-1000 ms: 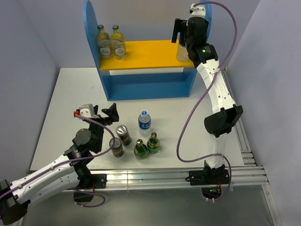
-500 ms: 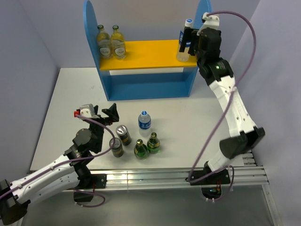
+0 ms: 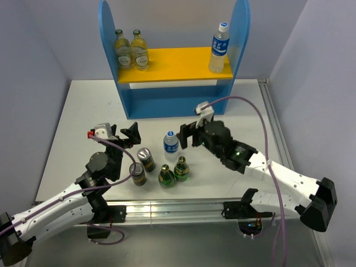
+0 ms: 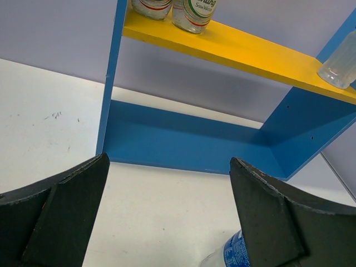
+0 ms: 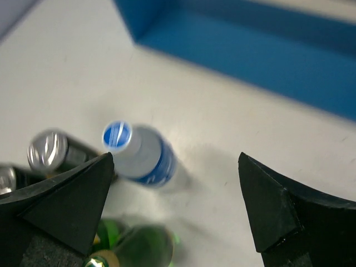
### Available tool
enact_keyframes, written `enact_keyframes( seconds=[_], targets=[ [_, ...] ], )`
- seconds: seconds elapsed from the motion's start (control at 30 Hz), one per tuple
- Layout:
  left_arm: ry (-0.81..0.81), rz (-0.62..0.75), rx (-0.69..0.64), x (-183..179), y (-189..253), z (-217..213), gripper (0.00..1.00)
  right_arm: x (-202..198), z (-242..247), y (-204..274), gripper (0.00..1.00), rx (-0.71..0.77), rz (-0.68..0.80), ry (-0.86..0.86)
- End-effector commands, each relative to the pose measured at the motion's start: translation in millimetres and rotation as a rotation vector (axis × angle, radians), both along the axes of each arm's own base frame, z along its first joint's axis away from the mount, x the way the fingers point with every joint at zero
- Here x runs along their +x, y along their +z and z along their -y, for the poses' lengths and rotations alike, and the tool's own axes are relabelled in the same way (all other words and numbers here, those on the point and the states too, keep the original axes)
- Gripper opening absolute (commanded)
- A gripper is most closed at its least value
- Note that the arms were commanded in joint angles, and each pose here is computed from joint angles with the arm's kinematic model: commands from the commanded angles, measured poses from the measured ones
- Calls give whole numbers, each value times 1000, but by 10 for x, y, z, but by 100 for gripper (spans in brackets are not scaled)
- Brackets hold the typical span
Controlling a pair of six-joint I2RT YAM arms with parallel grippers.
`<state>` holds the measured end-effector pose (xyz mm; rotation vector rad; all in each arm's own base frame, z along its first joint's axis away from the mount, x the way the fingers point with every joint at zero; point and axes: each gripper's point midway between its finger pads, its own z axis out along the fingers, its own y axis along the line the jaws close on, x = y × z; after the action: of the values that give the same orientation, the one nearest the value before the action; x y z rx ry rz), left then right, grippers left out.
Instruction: Place and organize the beverage onto the shelf
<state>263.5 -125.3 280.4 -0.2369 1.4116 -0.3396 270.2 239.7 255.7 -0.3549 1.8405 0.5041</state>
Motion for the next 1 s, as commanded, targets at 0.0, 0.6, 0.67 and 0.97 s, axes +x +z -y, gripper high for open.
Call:
enact_keyframes(
  seconds=[0.0,0.6,0.67,0.97],
  targets=[
    [-27,28,-46,-17,123,45,96,-173,-284,92,100,92,32,44],
    [-16,32,-47,-21,124,15,96,-111,-692,-388,100,-40,-25,7],
    [-15,32,-45,-20,123,16,96,-44,-697,-472,100,-70,-23,-21],
    [-14,26,-37,-9,111,25,96,132,-812,-797,98,-141,-35,-71]
  ],
)
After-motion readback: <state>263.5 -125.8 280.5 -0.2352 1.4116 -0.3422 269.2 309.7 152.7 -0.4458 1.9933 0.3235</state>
